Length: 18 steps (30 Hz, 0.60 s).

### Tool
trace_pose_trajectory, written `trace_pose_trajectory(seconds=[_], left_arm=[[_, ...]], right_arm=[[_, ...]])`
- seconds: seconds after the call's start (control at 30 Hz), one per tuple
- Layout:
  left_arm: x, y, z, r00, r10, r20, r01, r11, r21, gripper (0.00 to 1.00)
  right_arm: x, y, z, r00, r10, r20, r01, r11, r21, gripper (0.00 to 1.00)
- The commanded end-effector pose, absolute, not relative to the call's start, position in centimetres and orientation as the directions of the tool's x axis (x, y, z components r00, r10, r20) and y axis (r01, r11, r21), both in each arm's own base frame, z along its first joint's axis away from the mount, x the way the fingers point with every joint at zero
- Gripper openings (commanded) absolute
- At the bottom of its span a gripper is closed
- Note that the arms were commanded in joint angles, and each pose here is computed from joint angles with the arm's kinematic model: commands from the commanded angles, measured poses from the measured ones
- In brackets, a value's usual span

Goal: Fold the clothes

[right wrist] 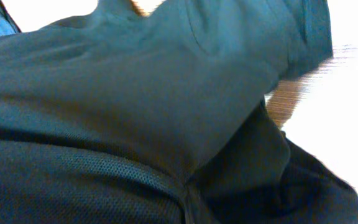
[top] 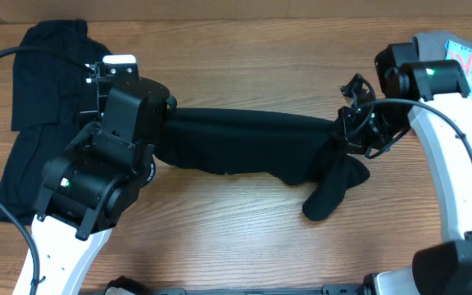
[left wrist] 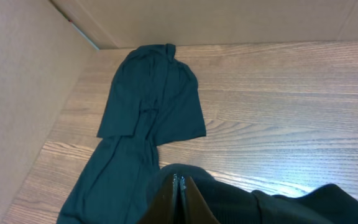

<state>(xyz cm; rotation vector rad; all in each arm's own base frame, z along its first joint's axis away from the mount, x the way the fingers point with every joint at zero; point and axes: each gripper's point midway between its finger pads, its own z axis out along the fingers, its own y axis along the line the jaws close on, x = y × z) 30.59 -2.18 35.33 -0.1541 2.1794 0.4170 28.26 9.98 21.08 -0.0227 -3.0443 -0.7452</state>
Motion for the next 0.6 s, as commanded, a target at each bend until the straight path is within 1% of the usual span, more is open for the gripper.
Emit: trace_pose_trajectory(seconds=[0.0,0.17,0.37,0.47,0.57], left_arm=[[30.5,-0.6,36.2,-0.57,-0.011,-0.822,-0.345,0.911,0.227,0.04],[31.9,-0.2,34.3,-0.612,-0.029,-0.79,-0.37,0.894,0.253,0.04],[34.7,-0.7,30.3,-0.697,-0.026,-0.716,-0.365,0.873,0.323,0.04],[36.1,-1.3,27.9,-0.741,-0.014,-0.671,-0.347,0.864,0.366,0.04],[37.6,-1.7,25.4,-0.78,-0.001,-0.626,-0.328,0.853,0.407,0.04]], right_arm=[[30.1,8.9,21.9,-0.994,0.045,-0.095,0.0,0.902,0.432,0.04],[34.7,8.9,19.5,-0.986,0.078,-0.151,0.006,0.905,0.424,0.04],[39.7,8.4,13.3,-0.987,0.079,-0.143,0.018,0.923,0.386,0.04],[42.9,8.4,10.6,-0.977,0.08,-0.197,0.001,0.927,0.376,0.04],[46.4,8.5,9.5,-0.95,0.083,-0.3,-0.038,0.925,0.377,0.04]])
